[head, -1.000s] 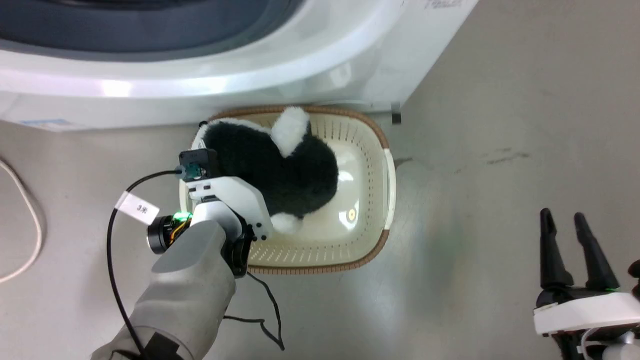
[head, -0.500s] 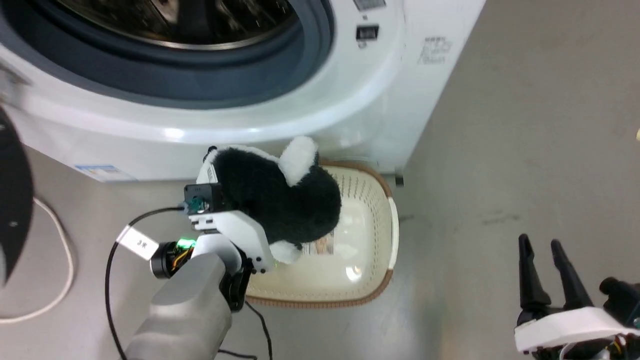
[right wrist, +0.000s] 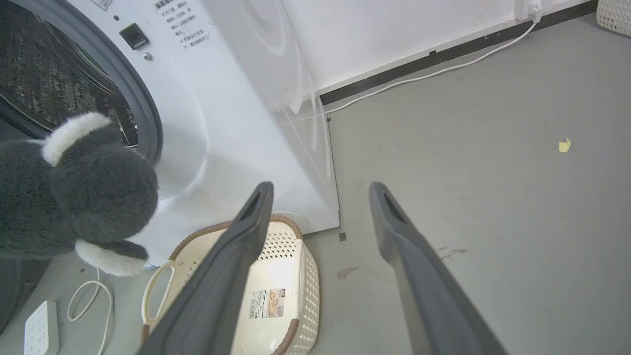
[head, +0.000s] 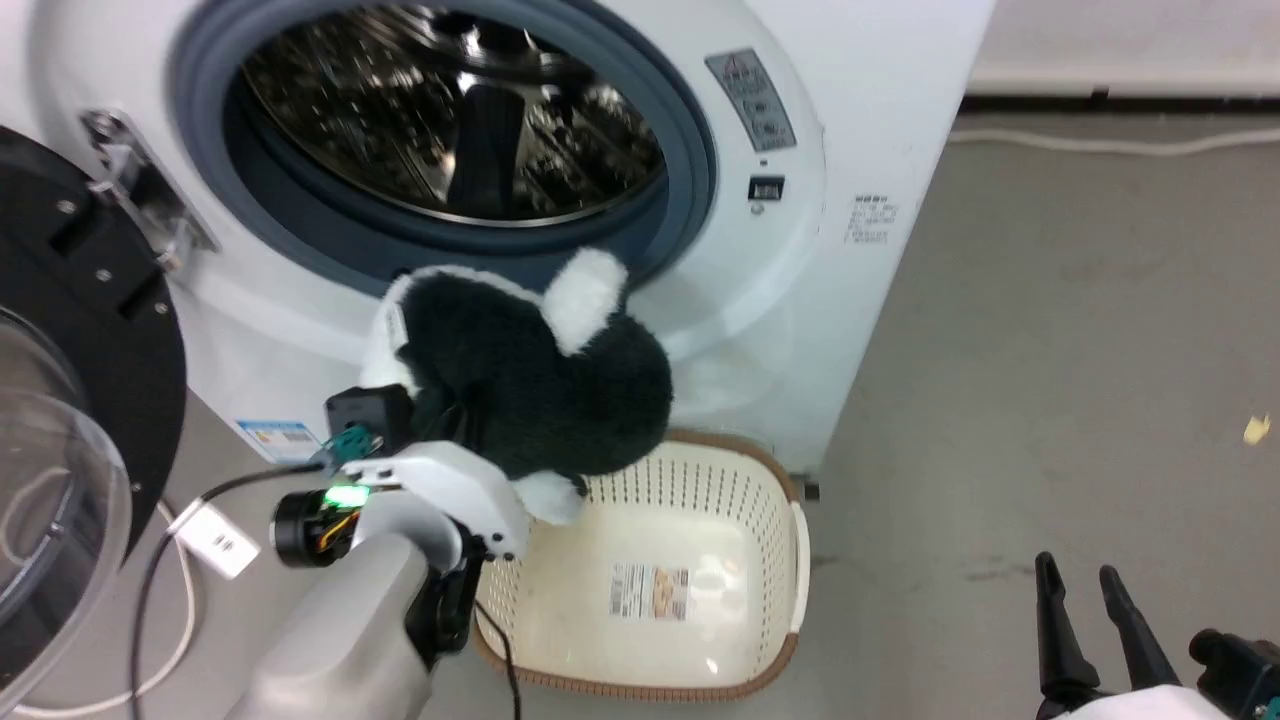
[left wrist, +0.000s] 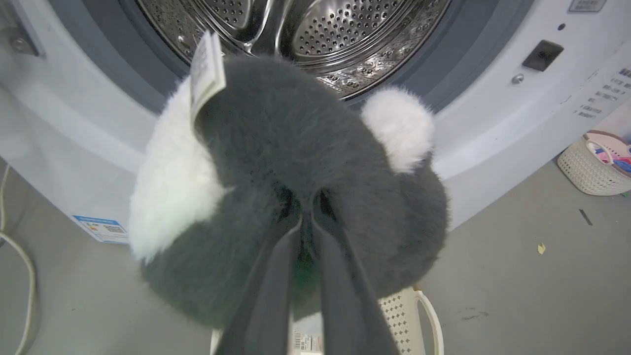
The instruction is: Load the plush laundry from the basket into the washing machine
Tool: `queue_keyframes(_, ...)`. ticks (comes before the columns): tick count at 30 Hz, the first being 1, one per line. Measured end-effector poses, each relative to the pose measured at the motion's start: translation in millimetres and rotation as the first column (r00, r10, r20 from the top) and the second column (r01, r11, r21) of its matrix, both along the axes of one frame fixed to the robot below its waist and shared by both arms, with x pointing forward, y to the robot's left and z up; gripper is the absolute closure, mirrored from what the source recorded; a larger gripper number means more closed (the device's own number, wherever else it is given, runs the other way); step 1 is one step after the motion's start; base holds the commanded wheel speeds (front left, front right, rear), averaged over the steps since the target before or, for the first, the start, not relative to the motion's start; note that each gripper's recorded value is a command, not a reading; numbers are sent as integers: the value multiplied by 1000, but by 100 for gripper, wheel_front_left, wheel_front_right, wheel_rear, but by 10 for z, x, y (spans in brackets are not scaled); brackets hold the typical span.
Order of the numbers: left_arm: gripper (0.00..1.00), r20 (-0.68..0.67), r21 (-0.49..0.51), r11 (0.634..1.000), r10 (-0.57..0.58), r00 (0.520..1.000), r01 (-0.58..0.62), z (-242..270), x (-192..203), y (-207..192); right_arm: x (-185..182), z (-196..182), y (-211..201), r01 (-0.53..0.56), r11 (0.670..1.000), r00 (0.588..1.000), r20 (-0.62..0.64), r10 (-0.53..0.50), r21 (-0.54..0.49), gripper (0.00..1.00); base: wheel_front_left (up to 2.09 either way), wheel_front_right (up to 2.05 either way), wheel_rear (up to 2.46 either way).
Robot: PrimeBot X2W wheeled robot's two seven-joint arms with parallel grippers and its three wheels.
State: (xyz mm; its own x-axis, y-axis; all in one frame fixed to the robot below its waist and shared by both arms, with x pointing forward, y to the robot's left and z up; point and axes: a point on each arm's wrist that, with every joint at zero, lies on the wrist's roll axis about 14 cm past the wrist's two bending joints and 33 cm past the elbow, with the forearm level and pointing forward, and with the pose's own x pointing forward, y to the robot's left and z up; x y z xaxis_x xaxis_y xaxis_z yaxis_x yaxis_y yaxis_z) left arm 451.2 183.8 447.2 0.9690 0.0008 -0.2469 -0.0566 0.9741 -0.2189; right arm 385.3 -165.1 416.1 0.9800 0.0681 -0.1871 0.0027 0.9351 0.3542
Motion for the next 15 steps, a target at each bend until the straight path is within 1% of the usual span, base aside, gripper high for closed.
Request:
queue_keyframes(5,100,136,27,999,38,990,-42,437,-136,116,-42,134,19,-4,1000,999,36,4,5,0,0,0,0)
queue_keyframes(10,100,274,51,995,64,960,-81,861,-239,182,-130,169,-9,5,1000,999,42,-5,9,0,0,0,0)
queue_keyframes(15,100,359,77,993,59,931,-93,1107,-223,156,-168,169,-74,26,1000,999,41,-27,13,0,0,0,0)
